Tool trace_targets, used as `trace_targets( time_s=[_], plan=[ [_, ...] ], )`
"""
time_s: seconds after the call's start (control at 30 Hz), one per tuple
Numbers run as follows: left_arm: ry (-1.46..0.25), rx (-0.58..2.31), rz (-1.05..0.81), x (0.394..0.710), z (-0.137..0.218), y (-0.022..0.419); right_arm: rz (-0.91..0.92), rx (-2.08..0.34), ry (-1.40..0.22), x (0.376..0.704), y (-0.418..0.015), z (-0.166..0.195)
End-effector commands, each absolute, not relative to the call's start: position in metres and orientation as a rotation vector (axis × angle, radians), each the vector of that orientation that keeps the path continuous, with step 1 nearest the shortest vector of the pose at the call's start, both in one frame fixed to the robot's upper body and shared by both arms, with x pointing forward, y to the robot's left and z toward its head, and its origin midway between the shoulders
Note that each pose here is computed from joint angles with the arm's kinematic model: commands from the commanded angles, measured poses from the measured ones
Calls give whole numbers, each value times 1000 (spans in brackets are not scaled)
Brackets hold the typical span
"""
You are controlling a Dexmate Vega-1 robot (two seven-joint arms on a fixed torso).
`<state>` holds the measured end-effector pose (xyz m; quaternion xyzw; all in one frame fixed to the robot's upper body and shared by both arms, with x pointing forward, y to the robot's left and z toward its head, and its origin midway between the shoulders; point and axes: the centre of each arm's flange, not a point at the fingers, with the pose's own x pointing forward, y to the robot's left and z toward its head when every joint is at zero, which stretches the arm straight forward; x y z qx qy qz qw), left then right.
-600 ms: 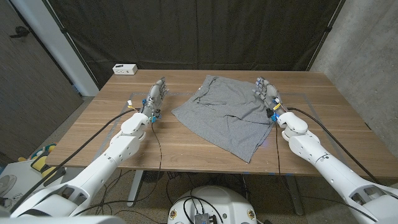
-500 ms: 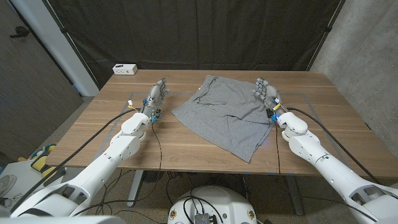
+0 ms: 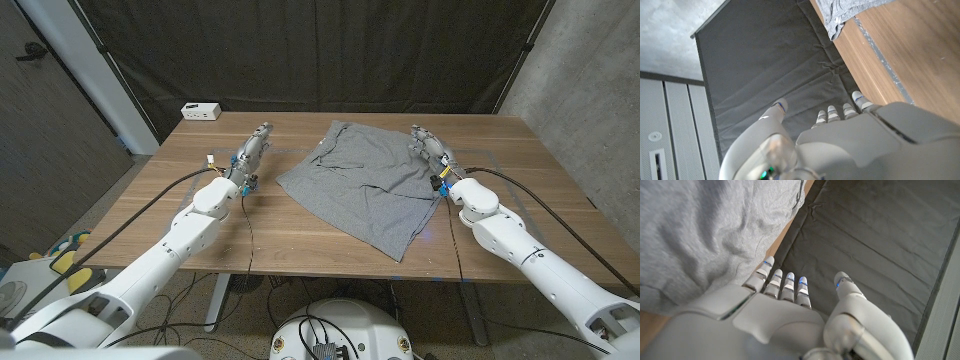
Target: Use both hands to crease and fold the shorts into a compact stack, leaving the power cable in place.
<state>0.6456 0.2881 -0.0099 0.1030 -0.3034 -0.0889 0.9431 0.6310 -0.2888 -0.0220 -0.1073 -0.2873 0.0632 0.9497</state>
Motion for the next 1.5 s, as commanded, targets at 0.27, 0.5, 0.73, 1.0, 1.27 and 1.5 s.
trace_targets(
  time_s=[0.27, 0.5, 0.73, 1.0, 1.27, 1.5],
  plan=[
    [-675, 596, -119, 616, 18, 288, 45, -523, -655, 585, -275, -2],
    [-680, 715, -109, 604, 28, 289, 11, -613, -682, 570, -268, 0],
    [-677, 852, -82, 591, 37, 289, -34, -700, -718, 551, -260, 2],
    [-678, 955, -67, 581, 46, 290, -77, -804, -739, 535, -249, 1],
    [-689, 1068, -49, 569, 52, 286, -118, -895, -764, 518, -236, 0],
    [-695, 1143, -35, 560, 54, 285, -143, -964, -775, 506, -226, -2]
  ],
)
